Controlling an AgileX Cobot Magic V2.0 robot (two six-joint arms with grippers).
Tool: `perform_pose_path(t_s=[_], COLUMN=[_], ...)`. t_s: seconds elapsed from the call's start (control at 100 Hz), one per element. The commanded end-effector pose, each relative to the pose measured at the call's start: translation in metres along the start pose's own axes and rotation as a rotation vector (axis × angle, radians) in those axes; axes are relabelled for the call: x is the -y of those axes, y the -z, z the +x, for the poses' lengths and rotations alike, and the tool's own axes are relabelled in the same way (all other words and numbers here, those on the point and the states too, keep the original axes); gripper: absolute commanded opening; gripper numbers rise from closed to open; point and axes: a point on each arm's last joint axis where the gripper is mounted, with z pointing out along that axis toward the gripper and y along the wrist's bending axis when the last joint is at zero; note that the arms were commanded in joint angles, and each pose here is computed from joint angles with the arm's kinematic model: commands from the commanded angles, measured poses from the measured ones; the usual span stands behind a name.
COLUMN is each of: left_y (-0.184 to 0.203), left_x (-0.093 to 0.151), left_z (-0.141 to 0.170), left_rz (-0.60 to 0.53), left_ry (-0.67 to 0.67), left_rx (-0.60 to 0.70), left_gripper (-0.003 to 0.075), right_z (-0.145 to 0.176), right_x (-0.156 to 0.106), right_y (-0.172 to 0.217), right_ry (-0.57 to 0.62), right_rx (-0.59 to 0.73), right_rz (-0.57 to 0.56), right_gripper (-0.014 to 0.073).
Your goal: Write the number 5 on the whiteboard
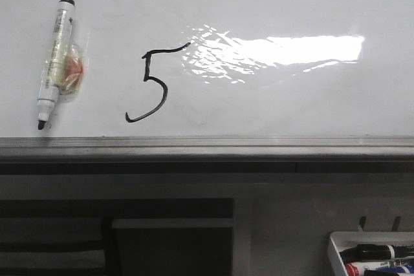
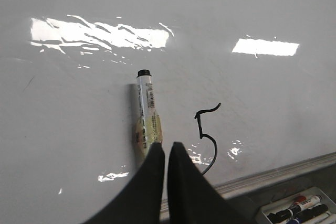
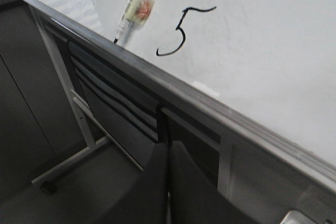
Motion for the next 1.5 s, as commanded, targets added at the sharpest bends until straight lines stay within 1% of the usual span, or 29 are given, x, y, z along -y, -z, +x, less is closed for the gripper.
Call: perform_pose_path(t_s=[0.0, 0.49, 0.57, 0.61, 0.72, 0.76, 0.83, 0.93, 1.08, 1.15, 1.22, 1.25, 1.4, 1.49], left_y=[0.000, 0.000, 0.000, 0.000, 0.005, 0.008, 0.014, 0.023, 0.033, 0.035, 0.036, 0.035, 0.036, 0.036], left_x=[0.005, 0.002, -0.002, -0.004, -0.009, -0.011, -0.016, -0.023, -0.032, -0.035, -0.039, -0.041, -0.045, -0.045], left_z=[-0.016, -0.011, -0.009, -0.009, -0.012, -0.012, -0.008, 0.004, 0.021, 0.029, 0.036, 0.041, 0.058, 0.058], left_rz=[0.033, 0.014, -0.032, -0.058, -0.145, -0.175, -0.233, -0.332, -0.454, -0.499, -0.532, -0.547, -0.586, -0.584], left_ry=[0.000, 0.007, 0.005, -0.037, -0.227, -0.256, -0.269, -0.282, -0.234, -0.206, -0.199, -0.181, -0.110, -0.103], left_rx=[0.100, 0.078, 0.059, 0.053, 0.083, 0.094, 0.121, 0.151, 0.214, 0.219, 0.193, 0.140, -0.044, -0.041], left_gripper=[-0.0020, -0.0020, -0.0020, -0.0020, -0.0020, -0.0020, -0.0020, -0.0020, -0.0020, -0.0020, -0.0020, -0.0020, -0.0020, -0.0020], right_z=[-0.012, -0.012, -0.012, -0.012, -0.012, -0.012, -0.012, -0.012, -0.012, -0.012, -0.012, -0.012, -0.012, -0.012], right_x=[0.000, 0.000, 0.000, 0.000, 0.000, 0.000, 0.000, 0.000, 0.000, 0.000, 0.000, 0.000, 0.000, 0.000], right_y=[0.001, 0.001, 0.001, 0.001, 0.001, 0.001, 0.001, 0.001, 0.001, 0.001, 0.001, 0.001, 0.001, 0.001], right_ry=[0.021, 0.021, 0.021, 0.021, 0.021, 0.021, 0.021, 0.021, 0.021, 0.021, 0.021, 0.021, 0.021, 0.021], right_rx=[0.063, 0.063, 0.063, 0.063, 0.063, 0.063, 0.063, 0.063, 0.063, 0.063, 0.063, 0.063, 0.062, 0.062], right_rz=[0.006, 0.006, 0.006, 0.006, 0.006, 0.006, 0.006, 0.006, 0.006, 0.006, 0.006, 0.006, 0.006, 0.006], right_gripper=[-0.0061, -0.0061, -0.0061, -0.0061, -0.0061, -0.0061, -0.0061, -0.0061, -0.0061, -0.0061, -0.0061, -0.0061, -0.0061, -0.0061])
